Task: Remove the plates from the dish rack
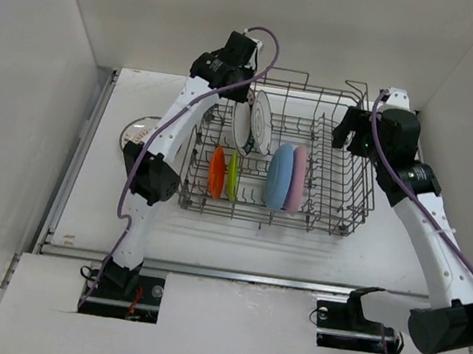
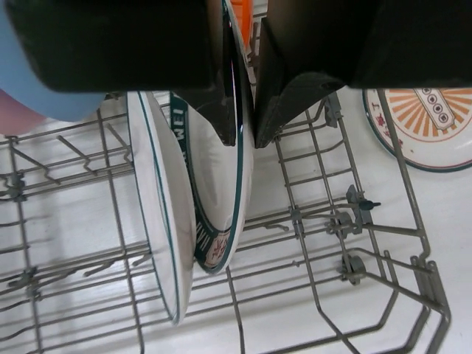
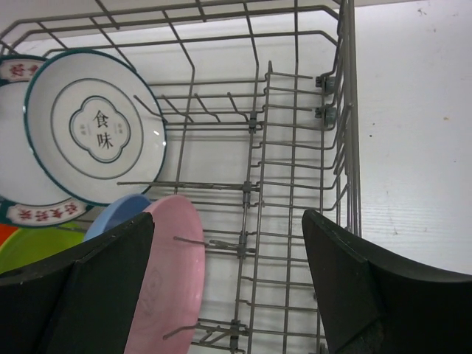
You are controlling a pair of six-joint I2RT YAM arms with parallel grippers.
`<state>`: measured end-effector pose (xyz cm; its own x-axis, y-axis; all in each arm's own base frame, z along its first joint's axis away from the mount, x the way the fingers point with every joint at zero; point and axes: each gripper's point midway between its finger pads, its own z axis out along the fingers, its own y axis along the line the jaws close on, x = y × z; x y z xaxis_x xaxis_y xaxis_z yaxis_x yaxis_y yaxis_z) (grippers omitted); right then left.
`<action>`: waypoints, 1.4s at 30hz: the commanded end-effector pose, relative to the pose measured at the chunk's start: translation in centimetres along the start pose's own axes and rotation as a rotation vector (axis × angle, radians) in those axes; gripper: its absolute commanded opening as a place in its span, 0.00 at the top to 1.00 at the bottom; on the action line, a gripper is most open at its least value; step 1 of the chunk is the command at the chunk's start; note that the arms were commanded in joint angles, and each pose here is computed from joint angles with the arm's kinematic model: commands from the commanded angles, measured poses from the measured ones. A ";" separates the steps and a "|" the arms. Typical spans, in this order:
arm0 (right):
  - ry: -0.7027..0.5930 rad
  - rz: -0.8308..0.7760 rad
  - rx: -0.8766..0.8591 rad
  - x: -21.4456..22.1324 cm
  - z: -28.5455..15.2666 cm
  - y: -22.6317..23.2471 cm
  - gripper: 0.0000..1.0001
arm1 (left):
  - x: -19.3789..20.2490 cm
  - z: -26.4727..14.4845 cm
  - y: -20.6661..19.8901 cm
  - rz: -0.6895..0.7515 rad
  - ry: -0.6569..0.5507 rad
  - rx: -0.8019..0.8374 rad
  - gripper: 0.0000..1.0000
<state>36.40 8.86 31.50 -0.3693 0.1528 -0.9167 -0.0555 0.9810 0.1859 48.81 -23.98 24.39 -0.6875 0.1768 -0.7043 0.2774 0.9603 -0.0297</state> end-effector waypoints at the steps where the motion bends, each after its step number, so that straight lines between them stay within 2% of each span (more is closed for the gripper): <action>1: -0.019 -0.008 0.044 -2.1 -0.3 -0.3 0.13 | -8.9 -10.0 -2.0 -0.016 -0.345 0.119 1.00; 4: -0.021 0.008 -0.002 -3.1 -0.3 0.5 0.13 | -9.0 -11.8 -1.0 -0.001 -0.363 0.084 1.00; 8: 0.010 0.044 0.034 -3.2 0.7 0.1 0.11 | -8.4 -11.6 0.2 0.012 -0.344 0.044 1.00; 13: 0.030 0.041 0.100 -3.9 1.5 -0.9 0.10 | -9.7 -15.0 4.1 -0.013 -0.413 -0.035 1.00; 17: 0.015 0.060 0.118 -4.3 1.6 -1.7 0.09 | -9.0 -15.4 8.0 -0.039 -0.392 -0.111 1.00; 19: 0.034 0.061 0.133 -3.5 1.9 -2.3 0.09 | -8.3 -16.0 10.5 -0.125 -0.377 -0.132 1.00; 20: 0.034 0.061 0.133 -3.5 1.9 -2.3 0.09 | -6.9 -15.3 14.3 -0.194 -0.328 -0.178 1.00; 23: 0.038 0.068 0.155 -3.3 2.0 -3.2 0.09 | -4.4 -14.2 17.6 -0.359 -0.258 -0.079 1.00; 24: 0.045 0.070 0.166 -3.0 2.2 -3.7 0.09 | -2.6 -13.4 20.2 -0.432 -0.217 -0.048 1.00; 27: 0.052 0.077 0.175 -2.7 2.7 -4.3 0.08 | 0.7 -11.7 24.6 -0.563 -0.152 -0.001 1.00; 29: 0.061 0.081 0.167 -2.4 3.2 -4.4 0.08 | 1.9 -10.5 25.9 -0.607 -0.126 0.047 1.00; 33: 0.108 0.080 0.188 -0.9 5.2 -5.1 0.08 | 6.9 -4.9 28.1 -0.611 0.042 0.074 1.00; 39: 0.163 0.070 0.211 2.0 6.7 -6.2 0.08 | 11.8 0.0 27.8 -0.614 0.196 0.178 1.00; 42: 0.172 0.069 0.213 3.2 7.2 -6.4 0.08 | 15.0 1.3 29.4 -0.611 0.283 0.096 1.00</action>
<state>41.27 4.02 23.80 -0.5767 0.2021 -0.7915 0.1692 0.9775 0.1262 48.82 6.04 11.24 -0.8709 -0.3737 -0.3192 -0.2032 0.8652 -0.4584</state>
